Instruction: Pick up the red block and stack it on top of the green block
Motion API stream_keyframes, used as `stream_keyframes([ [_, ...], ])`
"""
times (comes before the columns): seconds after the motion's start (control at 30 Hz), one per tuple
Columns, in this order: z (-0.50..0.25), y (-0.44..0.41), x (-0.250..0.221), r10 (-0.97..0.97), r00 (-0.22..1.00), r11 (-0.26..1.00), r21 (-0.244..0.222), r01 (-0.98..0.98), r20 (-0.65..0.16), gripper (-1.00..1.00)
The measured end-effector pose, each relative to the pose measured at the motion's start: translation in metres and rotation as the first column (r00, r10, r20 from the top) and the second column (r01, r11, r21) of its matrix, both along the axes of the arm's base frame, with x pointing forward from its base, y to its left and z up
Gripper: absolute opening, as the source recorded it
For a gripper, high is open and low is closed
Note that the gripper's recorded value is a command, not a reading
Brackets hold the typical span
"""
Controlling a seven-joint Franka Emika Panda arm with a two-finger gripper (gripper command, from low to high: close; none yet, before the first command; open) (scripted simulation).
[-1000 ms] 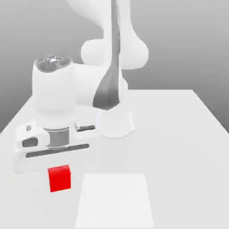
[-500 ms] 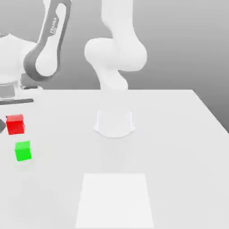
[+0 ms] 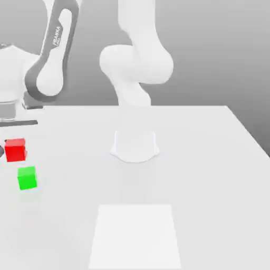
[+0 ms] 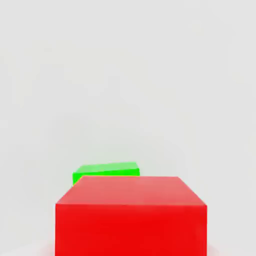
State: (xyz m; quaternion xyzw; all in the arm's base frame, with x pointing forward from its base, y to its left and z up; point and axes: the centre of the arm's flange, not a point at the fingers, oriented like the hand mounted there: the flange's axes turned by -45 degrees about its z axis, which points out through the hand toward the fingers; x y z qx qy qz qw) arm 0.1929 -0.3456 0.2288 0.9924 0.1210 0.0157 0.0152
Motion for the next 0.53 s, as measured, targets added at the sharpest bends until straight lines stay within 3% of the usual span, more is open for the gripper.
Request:
stream_keyframes([
  [0.47, -0.044, 0.006, -0.003, 0.005, 1.000, 1.000, 0.024, -0.004, -0.027, -1.00],
  [0.5, -0.048, 0.007, -0.004, 0.006, 1.000, 1.000, 0.026, -0.005, -0.031, 1.00],
  [0.53, -0.048, 0.007, -0.004, 0.006, 1.000, 1.000, 0.026, -0.005, -0.031, 1.00],
])
